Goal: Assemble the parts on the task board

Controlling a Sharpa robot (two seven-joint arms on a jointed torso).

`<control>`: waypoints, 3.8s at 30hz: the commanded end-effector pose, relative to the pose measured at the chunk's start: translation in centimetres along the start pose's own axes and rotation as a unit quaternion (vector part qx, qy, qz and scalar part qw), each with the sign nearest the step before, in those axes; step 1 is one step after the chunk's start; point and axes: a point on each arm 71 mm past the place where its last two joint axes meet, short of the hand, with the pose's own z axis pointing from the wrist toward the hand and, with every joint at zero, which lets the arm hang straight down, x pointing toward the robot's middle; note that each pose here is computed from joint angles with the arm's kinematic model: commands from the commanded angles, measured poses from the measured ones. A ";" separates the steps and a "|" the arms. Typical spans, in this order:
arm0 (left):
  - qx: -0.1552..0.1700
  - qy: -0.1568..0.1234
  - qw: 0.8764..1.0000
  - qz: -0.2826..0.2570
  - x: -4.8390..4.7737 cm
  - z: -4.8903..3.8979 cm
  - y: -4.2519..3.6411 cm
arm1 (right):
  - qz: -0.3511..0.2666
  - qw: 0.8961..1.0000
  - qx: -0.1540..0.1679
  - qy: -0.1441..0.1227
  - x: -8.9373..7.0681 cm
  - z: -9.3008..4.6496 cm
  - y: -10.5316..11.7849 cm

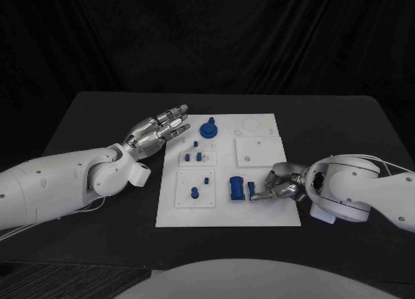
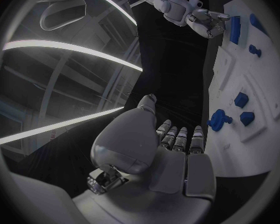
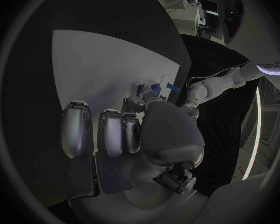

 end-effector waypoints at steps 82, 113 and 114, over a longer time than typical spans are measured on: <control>0.000 -0.248 0.965 0.087 3.23 3.09 -1.00 | 0.493 0.765 -0.227 -0.347 -7.2 3.0 1.6; -0.016 -0.339 0.935 0.101 4.55 3.93 -1.43 | 0.493 0.765 -0.227 -0.347 -7.2 3.0 1.6; -0.016 -0.339 0.935 0.101 4.55 3.93 -1.43 | 0.493 0.765 -0.227 -0.347 -7.2 3.0 1.6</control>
